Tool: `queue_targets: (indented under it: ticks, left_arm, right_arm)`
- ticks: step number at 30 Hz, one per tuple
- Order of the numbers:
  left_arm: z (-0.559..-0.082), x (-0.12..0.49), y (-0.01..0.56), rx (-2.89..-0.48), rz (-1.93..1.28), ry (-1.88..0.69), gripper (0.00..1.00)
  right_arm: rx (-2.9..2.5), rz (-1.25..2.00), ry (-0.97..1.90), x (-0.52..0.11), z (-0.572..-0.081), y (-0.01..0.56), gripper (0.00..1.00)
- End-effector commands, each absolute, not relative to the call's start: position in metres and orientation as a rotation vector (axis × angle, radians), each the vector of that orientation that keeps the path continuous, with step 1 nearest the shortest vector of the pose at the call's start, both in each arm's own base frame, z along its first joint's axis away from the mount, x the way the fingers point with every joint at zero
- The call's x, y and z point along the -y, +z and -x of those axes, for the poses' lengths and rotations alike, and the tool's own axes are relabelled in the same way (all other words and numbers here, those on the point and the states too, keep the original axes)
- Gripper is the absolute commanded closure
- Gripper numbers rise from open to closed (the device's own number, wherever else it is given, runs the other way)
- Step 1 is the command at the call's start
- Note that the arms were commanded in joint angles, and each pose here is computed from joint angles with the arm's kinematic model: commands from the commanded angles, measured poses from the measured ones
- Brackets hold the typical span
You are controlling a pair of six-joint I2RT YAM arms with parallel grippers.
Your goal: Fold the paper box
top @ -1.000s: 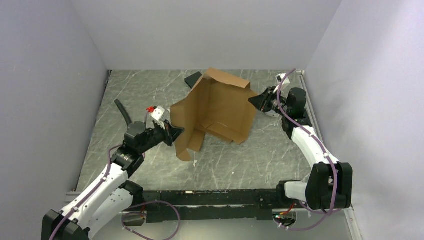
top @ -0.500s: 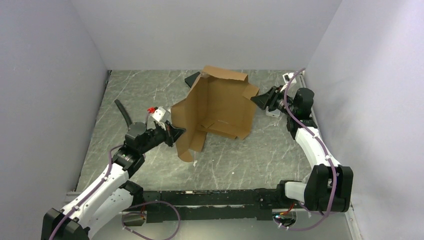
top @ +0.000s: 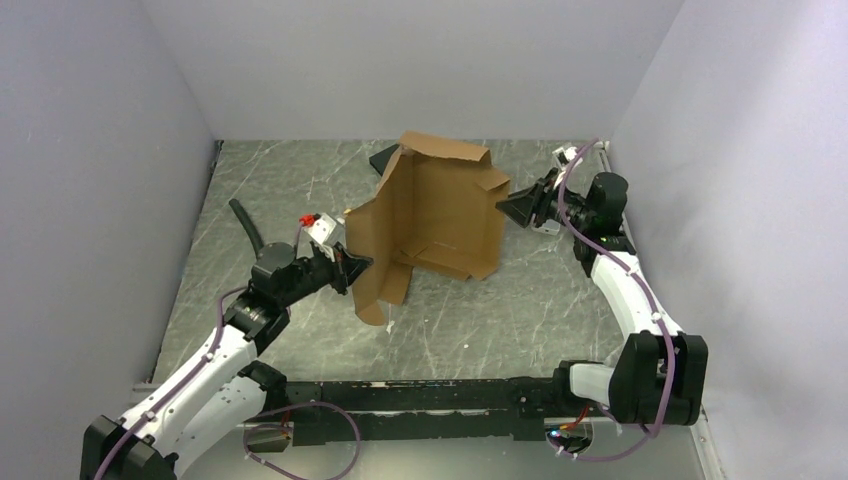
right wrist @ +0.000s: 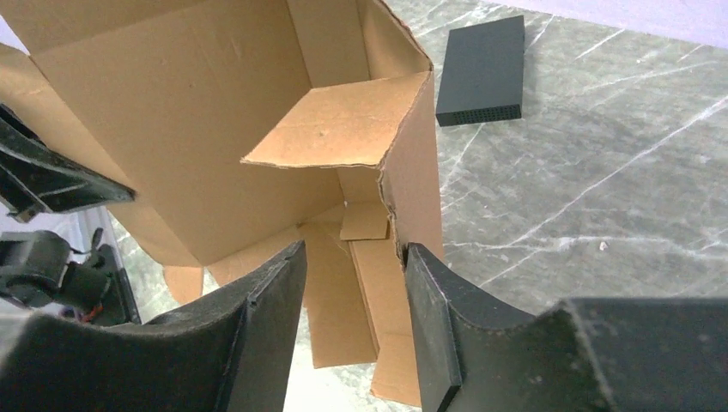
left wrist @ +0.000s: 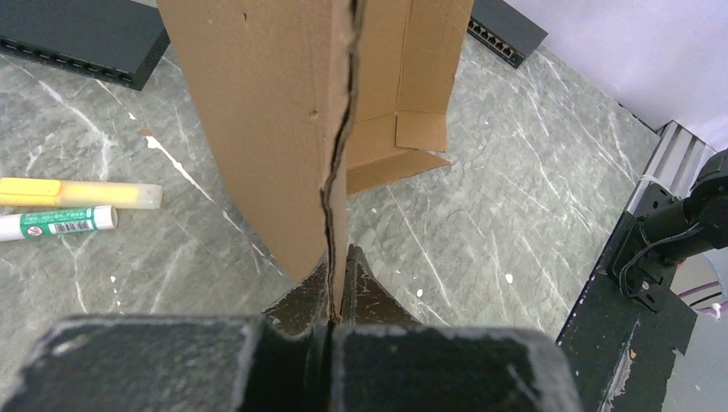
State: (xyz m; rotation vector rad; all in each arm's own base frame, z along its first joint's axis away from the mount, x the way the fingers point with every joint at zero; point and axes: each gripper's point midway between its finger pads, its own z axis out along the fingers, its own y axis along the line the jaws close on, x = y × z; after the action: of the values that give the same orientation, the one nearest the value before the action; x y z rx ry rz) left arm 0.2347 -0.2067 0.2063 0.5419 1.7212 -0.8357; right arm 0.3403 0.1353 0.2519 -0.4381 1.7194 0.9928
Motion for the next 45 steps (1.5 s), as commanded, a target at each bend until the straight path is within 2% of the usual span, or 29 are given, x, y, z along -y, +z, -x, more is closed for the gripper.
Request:
queue_targets:
  ticks: [1, 12, 19, 29, 37, 42, 45]
  left_arm:
    - [-0.233, 0.212, 0.232, -1.649, -0.584, -0.846, 1.00]
    - [-0.222, 0.226, 0.249, -1.595, -0.695, -0.915, 1.00]
    - [-0.215, 0.237, 0.254, -1.567, -0.771, -0.980, 1.00]
    - [-0.211, 0.247, 0.240, -1.622, -0.824, -1.017, 1.00]
    - [-0.202, 0.258, 0.234, -1.643, -0.859, -1.087, 1.00]
    - [-0.191, 0.253, 0.232, -1.675, -0.888, -1.060, 1.00]
    - [-0.190, 0.250, 0.231, -1.681, -0.898, -1.037, 1.00]
  right_arm:
    - [-1.660, 0.583, 0.878, -0.139, -0.344, 0.259, 0.54]
    - [-1.720, 0.438, 0.511, -0.127, -0.382, 0.250, 1.00]
    - [-1.679, 0.265, 0.370, -0.109, -0.397, 0.267, 1.00]
    - [-1.697, 0.252, 0.551, -0.135, -0.382, 0.262, 1.00]
    - [-1.754, 0.028, 0.669, -0.139, -0.377, 0.229, 1.00]
    - [-1.769, 0.045, 0.451, -0.114, -0.392, 0.229, 1.00]
    - [-1.780, 0.006, 0.497, -0.114, -0.389, 0.227, 1.00]
